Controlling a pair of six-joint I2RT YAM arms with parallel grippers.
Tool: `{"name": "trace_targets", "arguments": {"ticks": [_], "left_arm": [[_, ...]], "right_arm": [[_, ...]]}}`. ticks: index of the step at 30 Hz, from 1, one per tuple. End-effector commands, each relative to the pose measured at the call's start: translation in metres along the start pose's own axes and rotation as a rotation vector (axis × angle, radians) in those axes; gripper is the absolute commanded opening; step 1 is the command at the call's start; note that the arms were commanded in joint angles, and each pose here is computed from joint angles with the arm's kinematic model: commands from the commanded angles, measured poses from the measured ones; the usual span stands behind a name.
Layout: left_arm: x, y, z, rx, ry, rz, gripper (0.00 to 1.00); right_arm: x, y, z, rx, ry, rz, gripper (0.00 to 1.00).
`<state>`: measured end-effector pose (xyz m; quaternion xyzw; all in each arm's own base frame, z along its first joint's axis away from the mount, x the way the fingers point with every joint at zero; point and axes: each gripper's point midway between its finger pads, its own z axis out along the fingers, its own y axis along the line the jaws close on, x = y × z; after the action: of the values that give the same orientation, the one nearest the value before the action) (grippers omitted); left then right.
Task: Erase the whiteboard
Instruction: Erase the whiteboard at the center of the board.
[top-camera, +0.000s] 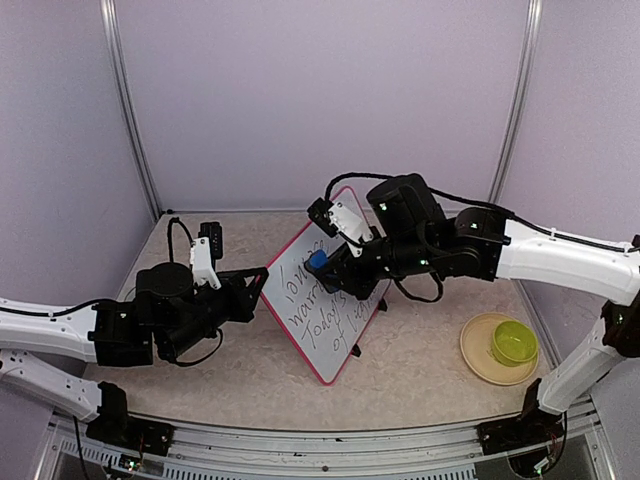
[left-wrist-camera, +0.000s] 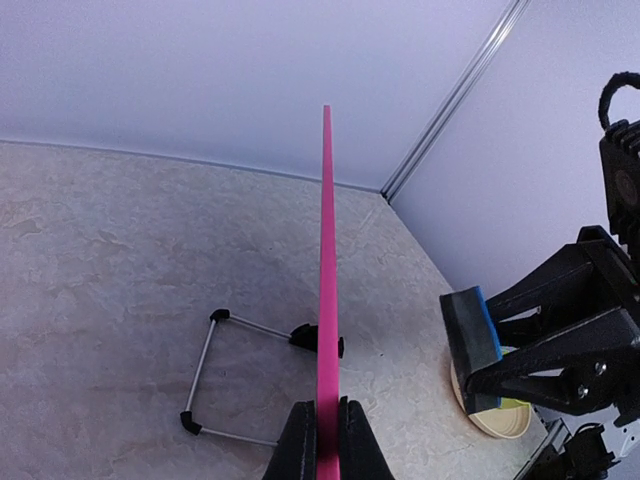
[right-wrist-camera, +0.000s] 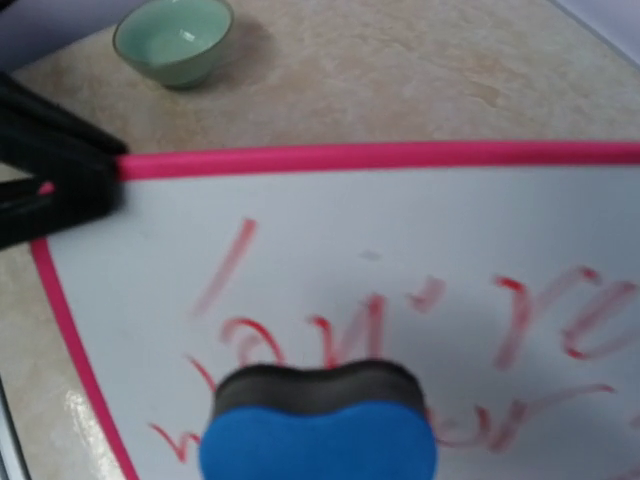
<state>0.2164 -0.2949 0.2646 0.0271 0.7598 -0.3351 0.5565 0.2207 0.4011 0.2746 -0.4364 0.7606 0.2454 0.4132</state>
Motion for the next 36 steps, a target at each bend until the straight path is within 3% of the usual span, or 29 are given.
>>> {"name": "trace_targets", "arguments": {"ticks": [1, 14, 25, 36], "left_arm": [[-0.023, -0.01, -0.004, 0.009, -0.058, -0.038, 0.0], [-0.02, -0.011, -0.004, 0.016, -0.054, -0.034, 0.0], [-0.019, -0.014, -0.005, 0.032, -0.049, -0.032, 0.0], [-0.022, -0.017, -0.007, 0.045, -0.054, -0.027, 0.0]], "right_arm": [[-0.015, 0.01, 0.012, 0.05, -0.015, -0.054, 0.0], [-0.013, 0.026, 0.043, 0.162, 0.024, -0.114, 0.0], [-0.018, 0.03, 0.055, 0.086, 0.036, -0.102, 0.0], [0.034, 0.038, 0.07, 0.015, 0.176, -0.077, 0.0]]}}
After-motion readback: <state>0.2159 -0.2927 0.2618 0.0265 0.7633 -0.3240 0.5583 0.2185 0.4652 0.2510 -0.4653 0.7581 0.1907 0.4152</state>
